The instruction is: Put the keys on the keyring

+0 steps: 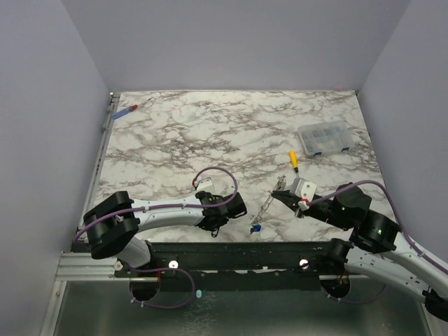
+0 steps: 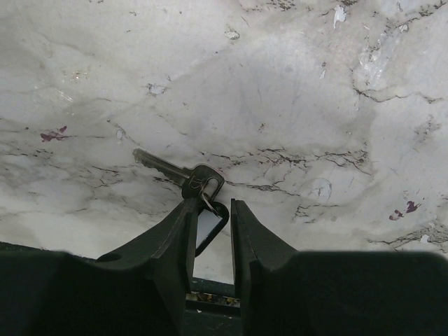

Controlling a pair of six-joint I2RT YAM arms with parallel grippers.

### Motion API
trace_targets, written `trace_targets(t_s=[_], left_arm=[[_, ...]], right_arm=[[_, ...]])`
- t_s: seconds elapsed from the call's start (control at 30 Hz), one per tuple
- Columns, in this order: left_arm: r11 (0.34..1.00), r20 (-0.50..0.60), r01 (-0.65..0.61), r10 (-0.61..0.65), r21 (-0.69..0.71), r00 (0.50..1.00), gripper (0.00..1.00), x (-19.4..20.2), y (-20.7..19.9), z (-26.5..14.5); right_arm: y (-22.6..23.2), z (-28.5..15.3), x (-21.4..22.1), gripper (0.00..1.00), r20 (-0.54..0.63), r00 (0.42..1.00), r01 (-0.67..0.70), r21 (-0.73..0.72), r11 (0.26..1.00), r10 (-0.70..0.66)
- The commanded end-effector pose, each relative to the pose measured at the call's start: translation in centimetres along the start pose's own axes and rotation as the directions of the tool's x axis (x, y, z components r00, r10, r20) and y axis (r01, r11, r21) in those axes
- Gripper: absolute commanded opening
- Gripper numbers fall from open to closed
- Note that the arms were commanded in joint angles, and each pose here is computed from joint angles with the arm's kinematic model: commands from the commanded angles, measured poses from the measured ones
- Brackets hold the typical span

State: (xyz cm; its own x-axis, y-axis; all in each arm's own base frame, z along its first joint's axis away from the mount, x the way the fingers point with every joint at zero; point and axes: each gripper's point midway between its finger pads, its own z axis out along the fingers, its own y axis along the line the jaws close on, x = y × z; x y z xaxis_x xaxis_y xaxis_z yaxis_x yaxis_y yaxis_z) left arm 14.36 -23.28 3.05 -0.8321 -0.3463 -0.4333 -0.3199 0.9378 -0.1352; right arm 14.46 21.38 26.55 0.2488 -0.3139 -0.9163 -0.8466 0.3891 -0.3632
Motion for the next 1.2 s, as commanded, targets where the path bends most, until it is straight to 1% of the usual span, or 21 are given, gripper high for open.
trace_targets(t_s=[0.0,0.53,0.8,0.9,1.0,1.07,1.17], left_arm=[[1.000,0.049,-0.010,0.010,-0.009,0.999,0.31,-0.9,0.3,-0.2],[1.000,0.073,-0.001,0.001,0.003,0.997,0.27,-0.9,0.3,0.6],[1.000,0.069,-0.003,0.002,0.009,0.998,0.22,-0.6,0.0,1.2],[1.000,0.071,-0.003,0.002,0.011,0.997,0.17,-0.5,0.0,1.3],[1.000,0.073,-0.003,0.002,0.009,0.997,0.06,-0.5,0.1,1.4],[1.000,0.072,-0.003,0.003,0.007,0.997,0.01,-0.5,0.1,1.4],[1.000,0.069,0.003,-0.003,0.008,0.998,0.00,-0.4,0.2,1.4]], right_arm=[[-0.5,-0.1,-0.4,0.01,0.020,1.000,0.017,0.025,1.000,-0.017],[-0.3,-0.2,-0.3,0.01,0.016,1.000,0.017,0.015,1.000,-0.018],[-0.2,-0.2,-0.3,0.00,0.016,1.000,0.016,0.008,1.000,-0.016],[-0.2,-0.2,-0.3,0.01,0.013,1.000,0.014,0.006,1.000,-0.014],[-0.2,-0.2,-0.4,0.01,0.013,1.000,0.014,0.004,1.000,-0.014],[-0.1,-0.2,-0.3,0.01,0.010,1.000,0.014,0.002,1.000,-0.014],[-0.1,-0.2,-0.4,0.01,0.012,1.000,0.015,0.001,1.000,-0.015]])
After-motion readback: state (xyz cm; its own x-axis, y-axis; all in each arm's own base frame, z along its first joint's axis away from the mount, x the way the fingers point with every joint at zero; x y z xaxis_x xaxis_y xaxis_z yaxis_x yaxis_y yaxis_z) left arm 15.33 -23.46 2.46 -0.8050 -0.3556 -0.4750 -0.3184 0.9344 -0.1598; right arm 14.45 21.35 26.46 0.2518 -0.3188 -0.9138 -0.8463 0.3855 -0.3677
